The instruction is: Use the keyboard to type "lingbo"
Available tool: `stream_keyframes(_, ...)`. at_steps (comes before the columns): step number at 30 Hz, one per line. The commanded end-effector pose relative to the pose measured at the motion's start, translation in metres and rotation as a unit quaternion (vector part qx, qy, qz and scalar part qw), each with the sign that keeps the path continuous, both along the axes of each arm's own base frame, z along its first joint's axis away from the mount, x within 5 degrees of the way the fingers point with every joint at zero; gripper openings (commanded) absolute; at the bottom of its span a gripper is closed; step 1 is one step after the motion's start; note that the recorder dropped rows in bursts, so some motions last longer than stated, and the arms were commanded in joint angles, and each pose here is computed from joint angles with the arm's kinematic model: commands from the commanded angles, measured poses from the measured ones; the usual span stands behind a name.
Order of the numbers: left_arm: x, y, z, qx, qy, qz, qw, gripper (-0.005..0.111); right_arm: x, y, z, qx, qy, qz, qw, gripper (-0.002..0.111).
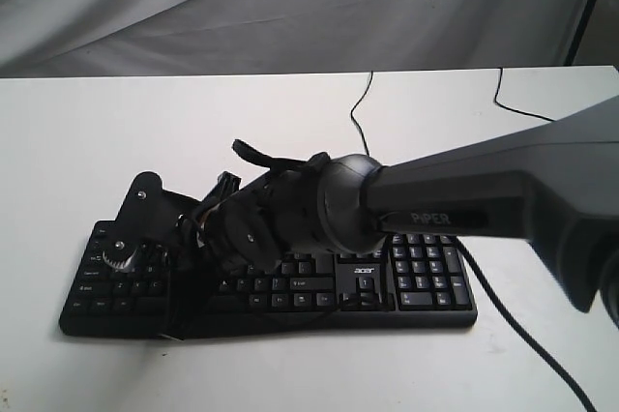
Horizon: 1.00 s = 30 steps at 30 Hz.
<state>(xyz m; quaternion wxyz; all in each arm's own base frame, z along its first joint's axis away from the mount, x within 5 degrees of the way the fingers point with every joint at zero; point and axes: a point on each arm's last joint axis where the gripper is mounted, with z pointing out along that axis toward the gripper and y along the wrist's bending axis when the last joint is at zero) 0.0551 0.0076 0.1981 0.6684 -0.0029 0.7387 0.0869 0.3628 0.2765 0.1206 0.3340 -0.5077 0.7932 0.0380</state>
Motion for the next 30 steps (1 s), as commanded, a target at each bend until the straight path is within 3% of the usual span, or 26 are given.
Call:
stream_keyframes(1, 0.0, 0.0, -0.002, -0.002, 0.002, -0.002, 1.0, 0.001, 0.004, -0.002, 0.002, 0.001, -0.007, -0.002, 1.0, 0.0)
stream_keyframes(11, 0.0, 0.0, -0.002, -0.002, 0.002, -0.002, 1.0, 0.001, 0.004, -0.002, -0.012, -0.005, 0.003, -0.004, 1.0, 0.0)
stream_keyframes(21, 0.0, 0.0, -0.002, -0.002, 0.002, -0.002, 1.0, 0.001, 0.0, -0.005, 0.021, 0.002, -0.012, 0.002, 1.0, 0.0)
stream_keyframes(30, 0.0, 0.0, -0.002, -0.002, 0.002, -0.002, 1.0, 0.001, -0.018, -0.009, 0.014, 0.01, -0.004, -0.003, 1.0, 0.0)
